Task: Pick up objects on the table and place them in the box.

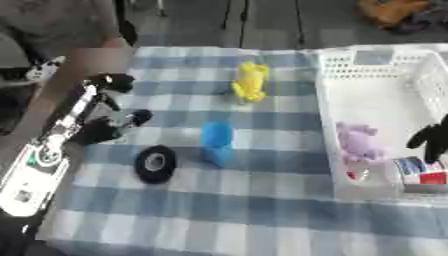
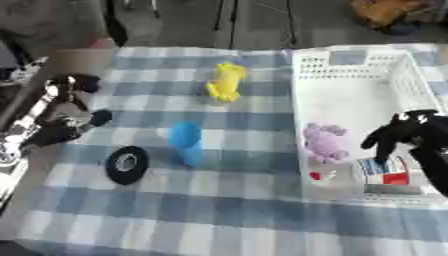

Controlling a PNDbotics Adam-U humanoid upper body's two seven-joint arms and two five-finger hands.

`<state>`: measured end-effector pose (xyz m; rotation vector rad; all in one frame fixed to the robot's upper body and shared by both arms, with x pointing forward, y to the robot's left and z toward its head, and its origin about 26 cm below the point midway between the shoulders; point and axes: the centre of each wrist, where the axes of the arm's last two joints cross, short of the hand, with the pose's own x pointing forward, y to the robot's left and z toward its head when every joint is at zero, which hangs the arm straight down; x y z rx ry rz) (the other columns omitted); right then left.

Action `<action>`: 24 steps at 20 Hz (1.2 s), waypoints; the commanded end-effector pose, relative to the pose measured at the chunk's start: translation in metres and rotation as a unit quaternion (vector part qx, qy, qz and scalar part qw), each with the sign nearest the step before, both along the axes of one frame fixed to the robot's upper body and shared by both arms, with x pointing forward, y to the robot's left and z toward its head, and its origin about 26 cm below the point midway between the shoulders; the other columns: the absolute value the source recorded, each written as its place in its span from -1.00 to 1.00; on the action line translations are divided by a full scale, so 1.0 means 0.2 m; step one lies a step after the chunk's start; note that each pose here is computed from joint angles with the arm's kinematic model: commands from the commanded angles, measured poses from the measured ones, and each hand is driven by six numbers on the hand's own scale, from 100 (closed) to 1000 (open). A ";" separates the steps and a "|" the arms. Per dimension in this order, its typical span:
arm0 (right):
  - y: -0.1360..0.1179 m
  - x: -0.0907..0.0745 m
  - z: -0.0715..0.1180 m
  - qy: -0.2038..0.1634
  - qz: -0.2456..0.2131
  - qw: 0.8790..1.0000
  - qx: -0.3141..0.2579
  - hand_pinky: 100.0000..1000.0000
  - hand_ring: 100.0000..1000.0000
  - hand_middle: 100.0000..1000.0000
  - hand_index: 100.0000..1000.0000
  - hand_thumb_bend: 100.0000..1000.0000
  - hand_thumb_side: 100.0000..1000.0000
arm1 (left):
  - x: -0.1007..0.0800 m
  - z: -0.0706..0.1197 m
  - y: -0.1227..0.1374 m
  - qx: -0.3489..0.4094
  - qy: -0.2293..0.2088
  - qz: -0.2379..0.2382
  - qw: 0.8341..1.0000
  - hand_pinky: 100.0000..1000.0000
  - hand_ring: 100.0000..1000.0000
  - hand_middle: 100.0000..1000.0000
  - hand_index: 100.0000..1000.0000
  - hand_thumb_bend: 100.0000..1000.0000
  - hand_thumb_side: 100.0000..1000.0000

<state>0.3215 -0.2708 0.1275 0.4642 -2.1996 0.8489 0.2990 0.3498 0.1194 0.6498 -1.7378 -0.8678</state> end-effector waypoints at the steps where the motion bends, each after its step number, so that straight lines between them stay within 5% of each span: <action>1: -0.01 0.00 0.03 -0.009 0.003 1.000 -0.011 0.06 -0.31 -0.28 0.12 -1.00 0.68 | 0.02 0.08 0.03 0.071 0.013 -0.012 0.997 0.25 0.46 0.26 0.64 0.84 -0.09; 23: -0.01 0.00 0.03 -0.009 0.002 1.000 -0.012 0.06 -0.31 -0.28 0.13 -1.00 0.68 | -0.05 0.13 0.01 0.313 0.126 -0.036 0.941 0.60 0.39 0.20 0.67 0.99 -0.30; 24: -0.01 0.00 0.03 -0.009 0.002 1.000 -0.012 0.06 -0.31 -0.28 0.13 -1.00 0.68 | -0.06 0.12 0.01 0.316 0.126 -0.029 0.940 0.59 0.39 0.25 0.68 0.91 -0.20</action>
